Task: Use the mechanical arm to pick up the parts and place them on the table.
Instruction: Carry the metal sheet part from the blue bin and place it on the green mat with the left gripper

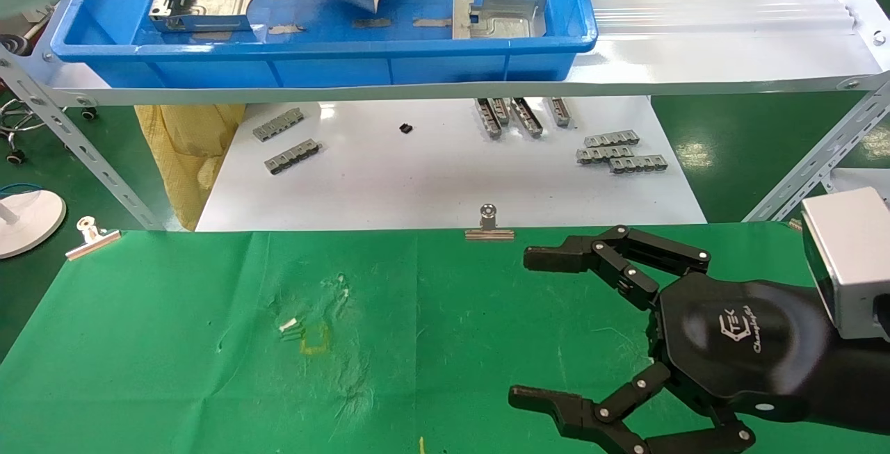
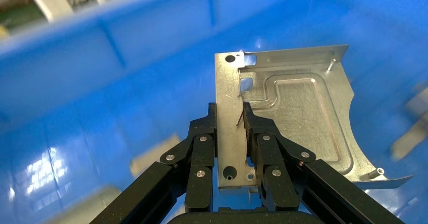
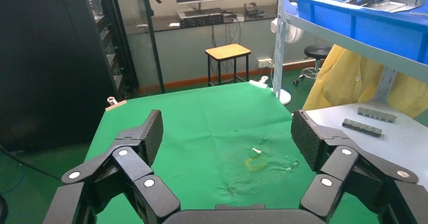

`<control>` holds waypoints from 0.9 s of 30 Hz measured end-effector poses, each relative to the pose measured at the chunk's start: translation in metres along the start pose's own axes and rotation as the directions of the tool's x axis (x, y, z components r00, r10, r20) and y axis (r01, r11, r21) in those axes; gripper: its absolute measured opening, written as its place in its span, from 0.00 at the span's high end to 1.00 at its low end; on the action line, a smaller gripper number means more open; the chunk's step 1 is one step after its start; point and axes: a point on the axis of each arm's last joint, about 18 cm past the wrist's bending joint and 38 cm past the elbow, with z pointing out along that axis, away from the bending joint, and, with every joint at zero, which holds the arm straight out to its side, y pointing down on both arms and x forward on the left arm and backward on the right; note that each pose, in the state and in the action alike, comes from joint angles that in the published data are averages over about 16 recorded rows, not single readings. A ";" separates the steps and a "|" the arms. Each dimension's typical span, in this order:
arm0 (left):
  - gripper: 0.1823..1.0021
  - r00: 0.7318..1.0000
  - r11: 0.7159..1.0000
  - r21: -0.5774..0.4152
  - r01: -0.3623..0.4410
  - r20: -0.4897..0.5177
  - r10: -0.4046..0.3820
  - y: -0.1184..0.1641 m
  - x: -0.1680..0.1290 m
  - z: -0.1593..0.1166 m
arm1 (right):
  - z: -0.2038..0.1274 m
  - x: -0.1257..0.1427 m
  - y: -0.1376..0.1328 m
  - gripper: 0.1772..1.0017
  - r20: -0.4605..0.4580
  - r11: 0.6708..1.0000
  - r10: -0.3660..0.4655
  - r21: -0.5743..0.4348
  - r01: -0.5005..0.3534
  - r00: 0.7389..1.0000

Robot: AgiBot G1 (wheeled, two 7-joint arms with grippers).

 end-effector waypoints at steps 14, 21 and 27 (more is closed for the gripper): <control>0.89 0.947 0.978 0.194 -0.072 -0.295 0.128 0.001 0.016 -0.061 | 0.000 0.000 0.000 0.01 0.000 1.000 0.000 0.000 0.000 1.000; 0.89 0.874 0.947 0.279 -0.157 -0.407 0.265 0.027 0.025 -0.100 | 0.000 0.000 0.000 0.00 0.000 1.000 0.000 0.000 0.000 1.000; 0.89 0.814 0.917 0.305 -0.257 -0.443 0.376 0.067 0.028 -0.125 | 0.000 0.000 0.000 0.00 0.000 1.000 0.000 0.000 0.000 1.000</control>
